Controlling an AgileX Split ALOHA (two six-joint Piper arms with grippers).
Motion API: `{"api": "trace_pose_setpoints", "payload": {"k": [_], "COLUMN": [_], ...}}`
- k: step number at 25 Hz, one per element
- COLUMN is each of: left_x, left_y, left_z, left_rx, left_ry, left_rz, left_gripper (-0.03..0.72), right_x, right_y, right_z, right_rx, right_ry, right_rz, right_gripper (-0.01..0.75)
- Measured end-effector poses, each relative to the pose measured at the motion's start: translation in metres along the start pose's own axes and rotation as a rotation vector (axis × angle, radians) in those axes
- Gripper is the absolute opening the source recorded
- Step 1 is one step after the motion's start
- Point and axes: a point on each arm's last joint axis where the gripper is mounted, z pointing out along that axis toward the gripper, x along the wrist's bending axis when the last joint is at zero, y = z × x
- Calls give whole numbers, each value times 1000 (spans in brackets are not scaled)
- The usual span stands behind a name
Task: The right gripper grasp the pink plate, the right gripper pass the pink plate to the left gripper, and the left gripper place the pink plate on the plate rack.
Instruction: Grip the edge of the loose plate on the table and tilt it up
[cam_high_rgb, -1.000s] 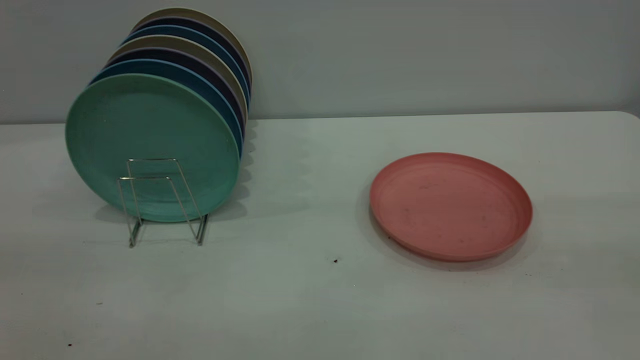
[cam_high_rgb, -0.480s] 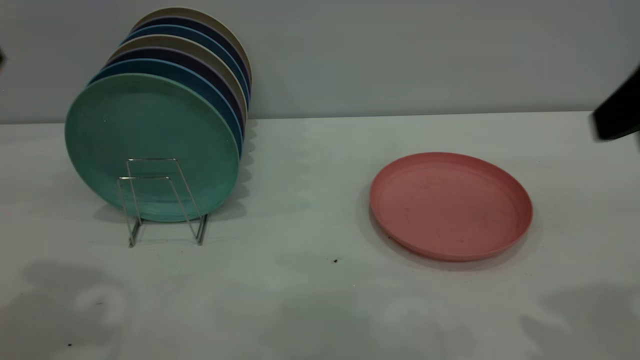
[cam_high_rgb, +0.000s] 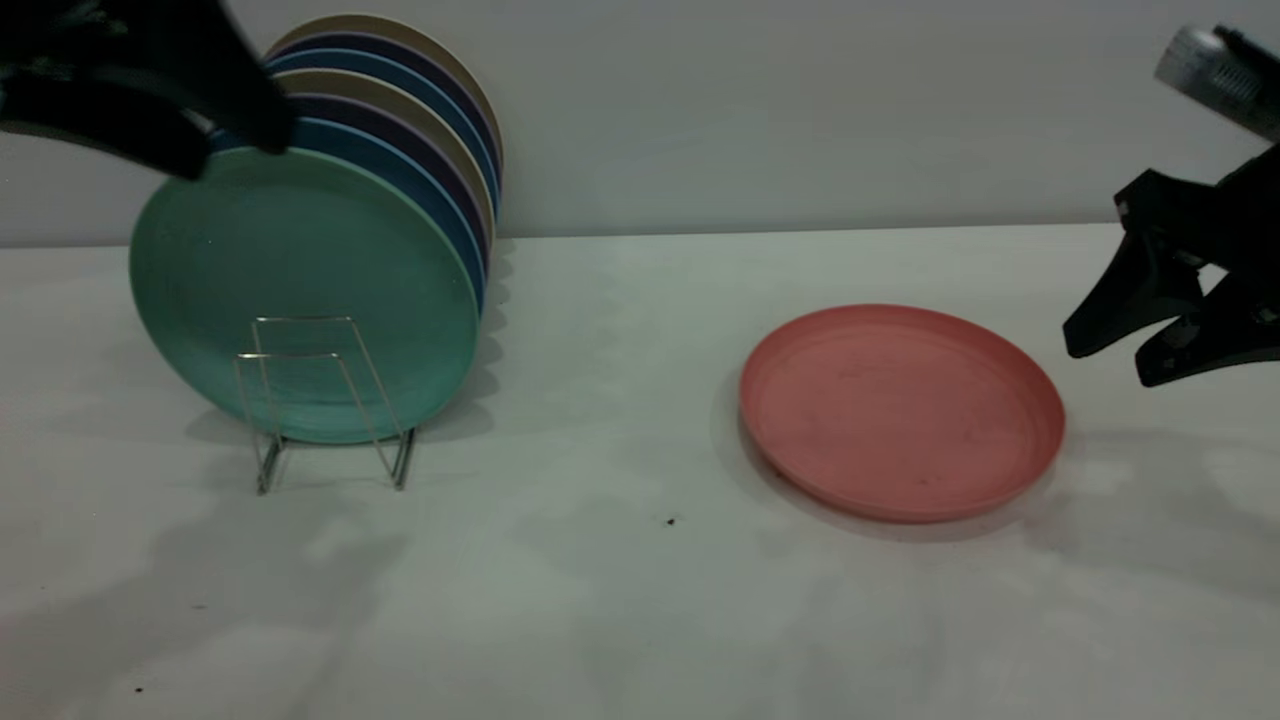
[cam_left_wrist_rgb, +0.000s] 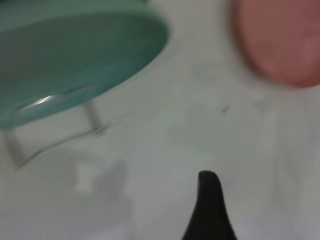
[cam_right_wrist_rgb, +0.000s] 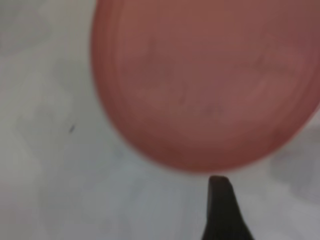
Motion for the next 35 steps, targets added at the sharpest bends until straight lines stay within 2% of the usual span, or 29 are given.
{"api": "trace_pose_setpoints", "payload": {"k": [4, 9, 18, 24, 26, 28, 31, 33, 35], "left_x": [-2, -4, -4, -4, -4, -4, -4, -4, -4], "left_y": [4, 8, 9, 9, 9, 9, 9, 9, 9], "left_z": [9, 10, 10, 10, 10, 10, 10, 10, 10], "left_rx": [-43, -85, -90, -90, -90, -90, -91, -91, -90], "left_ry": [-79, -107, -106, -106, -106, -106, -105, -105, -105], "left_rz": [-11, 3, 6, 6, 5, 5, 5, 5, 3], "left_gripper": [591, 591, 591, 591, 591, 591, 591, 591, 591], "right_x": [-33, -65, -78, -64, -55, -50, -45, -41, -33], "right_y": [23, 34, 27, 19, 19, 19, 18, 17, 16], "right_z": [19, 44, 81, 101, 106, 110, 114, 115, 114], "right_rx": [7, 42, 77, 101, 97, 93, 90, 99, 106], "right_ry": [25, 64, 144, 173, 168, 151, 139, 168, 233], "right_rz": [50, 95, 137, 91, 57, 30, -1, -34, -77], "right_gripper": [494, 494, 494, 480, 433, 332, 96, 32, 22]}}
